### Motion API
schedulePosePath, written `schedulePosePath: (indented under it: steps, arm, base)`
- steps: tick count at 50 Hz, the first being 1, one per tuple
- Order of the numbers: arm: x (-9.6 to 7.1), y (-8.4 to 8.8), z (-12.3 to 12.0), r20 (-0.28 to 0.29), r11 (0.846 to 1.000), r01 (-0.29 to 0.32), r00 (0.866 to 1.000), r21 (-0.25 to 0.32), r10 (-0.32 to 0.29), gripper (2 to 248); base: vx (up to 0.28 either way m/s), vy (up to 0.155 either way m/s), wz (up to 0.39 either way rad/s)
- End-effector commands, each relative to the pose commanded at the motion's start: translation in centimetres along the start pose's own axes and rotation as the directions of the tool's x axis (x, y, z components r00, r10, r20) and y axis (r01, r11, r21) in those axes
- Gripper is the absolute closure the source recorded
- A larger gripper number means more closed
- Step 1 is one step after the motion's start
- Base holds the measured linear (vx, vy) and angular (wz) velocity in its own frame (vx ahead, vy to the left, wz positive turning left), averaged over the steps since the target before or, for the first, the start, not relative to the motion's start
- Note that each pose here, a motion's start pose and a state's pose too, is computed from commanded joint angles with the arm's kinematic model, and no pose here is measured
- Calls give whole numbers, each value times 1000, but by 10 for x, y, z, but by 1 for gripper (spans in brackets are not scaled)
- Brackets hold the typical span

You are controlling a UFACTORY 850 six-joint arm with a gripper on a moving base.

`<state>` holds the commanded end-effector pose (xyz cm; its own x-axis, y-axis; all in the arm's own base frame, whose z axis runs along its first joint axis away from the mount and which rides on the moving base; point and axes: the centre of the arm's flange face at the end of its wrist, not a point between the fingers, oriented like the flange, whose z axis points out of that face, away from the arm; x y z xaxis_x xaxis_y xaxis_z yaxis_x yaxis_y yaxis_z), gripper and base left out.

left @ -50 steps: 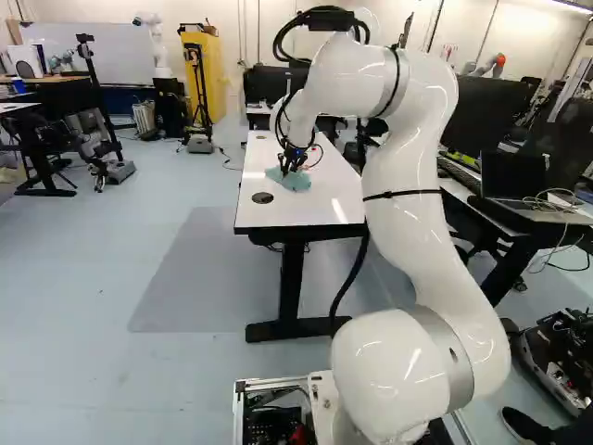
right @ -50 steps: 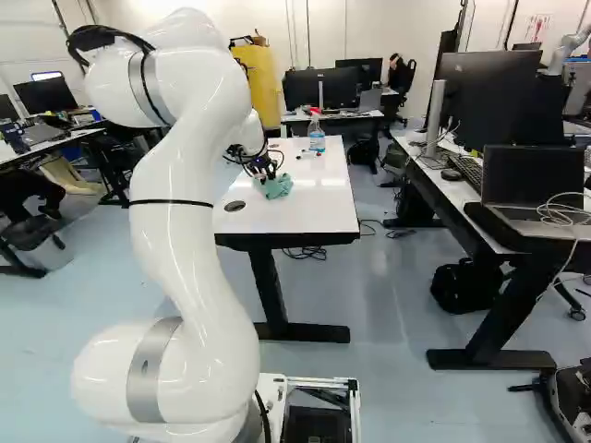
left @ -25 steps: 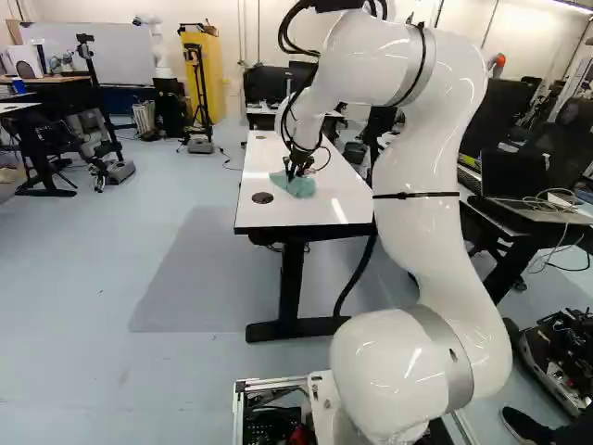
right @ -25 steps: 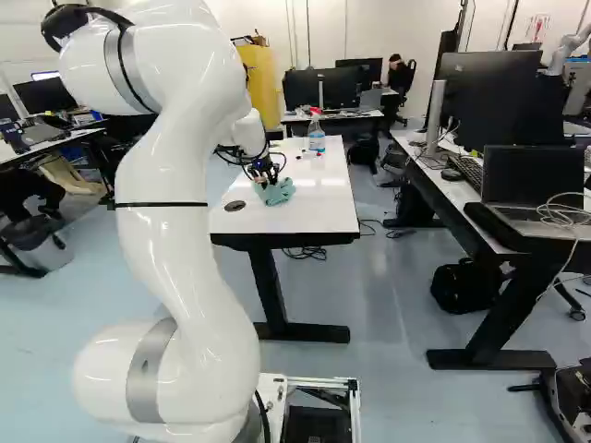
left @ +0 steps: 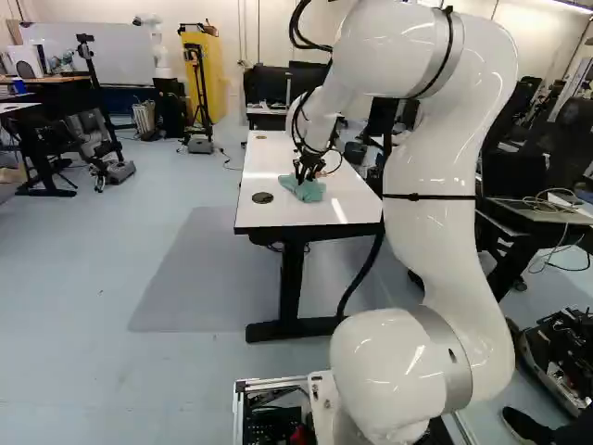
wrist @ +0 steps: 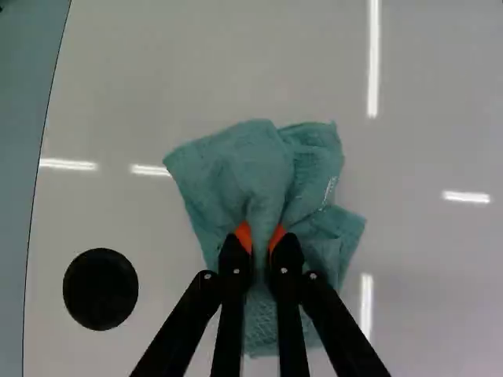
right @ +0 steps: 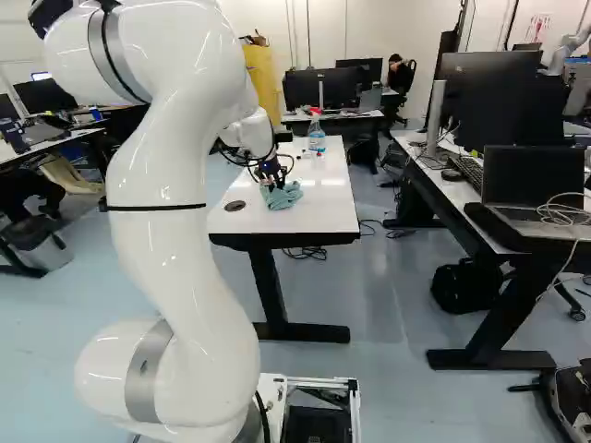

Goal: Clean the table with the green towel

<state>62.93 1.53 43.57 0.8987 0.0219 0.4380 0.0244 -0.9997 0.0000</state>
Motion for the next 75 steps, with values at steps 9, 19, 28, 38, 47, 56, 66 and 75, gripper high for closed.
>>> schedulePosePath:
  steps: [9,19,28,38,47,56,66,75]
  arm:
    - [1,0,-3,-5,1000,0,1000,0,0,207]
    - [2,0,-16,-22,1000,0,1000,0,0,207]
    - [0,0,-31,-37,1000,0,999,0,0,207]
    - [-5,0,-48,-52,1000,0,999,0,0,207]
    - [-11,-1,-65,-65,1000,1,998,0,-1,207]
    - [-19,-1,-83,-80,1000,1,997,1,-1,207]
    - [-30,0,-89,-74,1000,0,997,0,0,207]
    - [-41,3,-94,-69,1000,-5,998,-2,4,207]
  base:
    - [0,0,0]
    - [0,0,0]
    - [0,0,0]
    - [0,0,0]
    - [0,0,0]
    - [0,0,0]
    - [0,0,0]
    - [0,0,0]
